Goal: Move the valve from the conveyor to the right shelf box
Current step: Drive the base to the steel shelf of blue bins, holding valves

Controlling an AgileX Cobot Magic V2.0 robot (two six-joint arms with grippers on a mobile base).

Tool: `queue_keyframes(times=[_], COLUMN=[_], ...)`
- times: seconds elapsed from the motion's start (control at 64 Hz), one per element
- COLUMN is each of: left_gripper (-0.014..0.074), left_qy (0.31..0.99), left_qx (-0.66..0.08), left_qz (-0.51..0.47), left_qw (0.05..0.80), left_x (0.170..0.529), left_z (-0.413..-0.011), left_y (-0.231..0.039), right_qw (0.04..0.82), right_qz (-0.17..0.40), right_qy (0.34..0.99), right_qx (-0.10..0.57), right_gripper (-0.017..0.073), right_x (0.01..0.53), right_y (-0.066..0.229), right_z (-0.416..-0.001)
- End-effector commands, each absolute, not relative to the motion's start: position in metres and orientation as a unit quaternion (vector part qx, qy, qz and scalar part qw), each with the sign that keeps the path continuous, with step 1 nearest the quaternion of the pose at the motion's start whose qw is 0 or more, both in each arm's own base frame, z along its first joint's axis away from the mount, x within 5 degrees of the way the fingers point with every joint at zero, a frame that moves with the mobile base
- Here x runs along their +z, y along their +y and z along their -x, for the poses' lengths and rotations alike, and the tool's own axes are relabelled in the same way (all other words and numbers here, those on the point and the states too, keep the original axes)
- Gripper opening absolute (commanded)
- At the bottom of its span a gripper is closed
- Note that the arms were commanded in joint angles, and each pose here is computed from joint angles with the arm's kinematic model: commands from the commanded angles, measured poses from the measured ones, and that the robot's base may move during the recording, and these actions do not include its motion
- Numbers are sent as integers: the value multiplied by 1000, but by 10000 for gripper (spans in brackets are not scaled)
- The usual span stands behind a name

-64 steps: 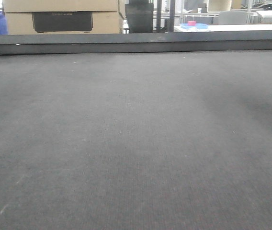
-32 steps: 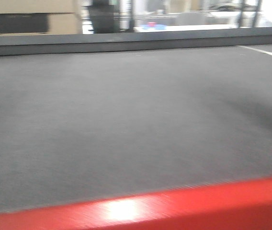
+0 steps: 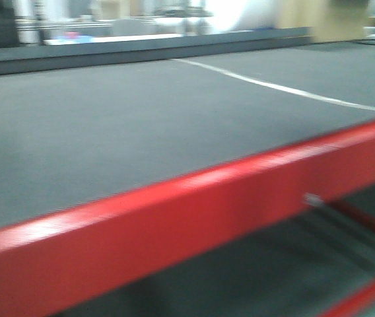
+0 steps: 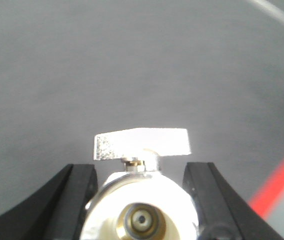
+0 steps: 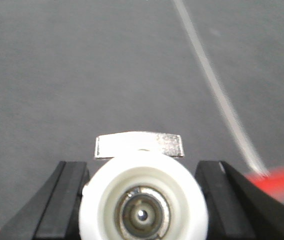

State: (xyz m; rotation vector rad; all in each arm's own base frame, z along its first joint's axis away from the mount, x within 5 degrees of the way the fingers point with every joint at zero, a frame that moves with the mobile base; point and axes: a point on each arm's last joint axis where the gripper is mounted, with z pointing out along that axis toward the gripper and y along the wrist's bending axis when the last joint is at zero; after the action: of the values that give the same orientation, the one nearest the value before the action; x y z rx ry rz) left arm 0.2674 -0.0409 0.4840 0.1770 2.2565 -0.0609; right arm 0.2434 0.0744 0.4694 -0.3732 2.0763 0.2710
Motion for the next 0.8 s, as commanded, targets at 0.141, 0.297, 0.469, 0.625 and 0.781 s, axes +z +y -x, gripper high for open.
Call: queue_keyframes(times=[0.141,0.297,0.469,0.625,0.781], left_gripper=[-111,-111,-111,-111,-111], left_qy=[888,888,888,888,888], left_qx=[-33,-33,-33,-33,-33], left_qz=[-69,-69,-69,-69,-69], left_qw=[453,453,453,453,453], left_x=[493,493,493,493,493], left_z=[-265,-265,-265,-265,-265], left_y=[-42,-42,-42,-42,-42], right_qw=[529,529,529,529,529], right_qz=[151,151,151,151,151], right_qy=[827,827,827,827,827], right_qx=[112,112,112,112,112], right_gripper=[-154,-154,-154,-154,-154], right_x=[485,485,485,485,485], right_y=[73,73,73,73,73], right_z=[-239,-239,-239,-239,-239])
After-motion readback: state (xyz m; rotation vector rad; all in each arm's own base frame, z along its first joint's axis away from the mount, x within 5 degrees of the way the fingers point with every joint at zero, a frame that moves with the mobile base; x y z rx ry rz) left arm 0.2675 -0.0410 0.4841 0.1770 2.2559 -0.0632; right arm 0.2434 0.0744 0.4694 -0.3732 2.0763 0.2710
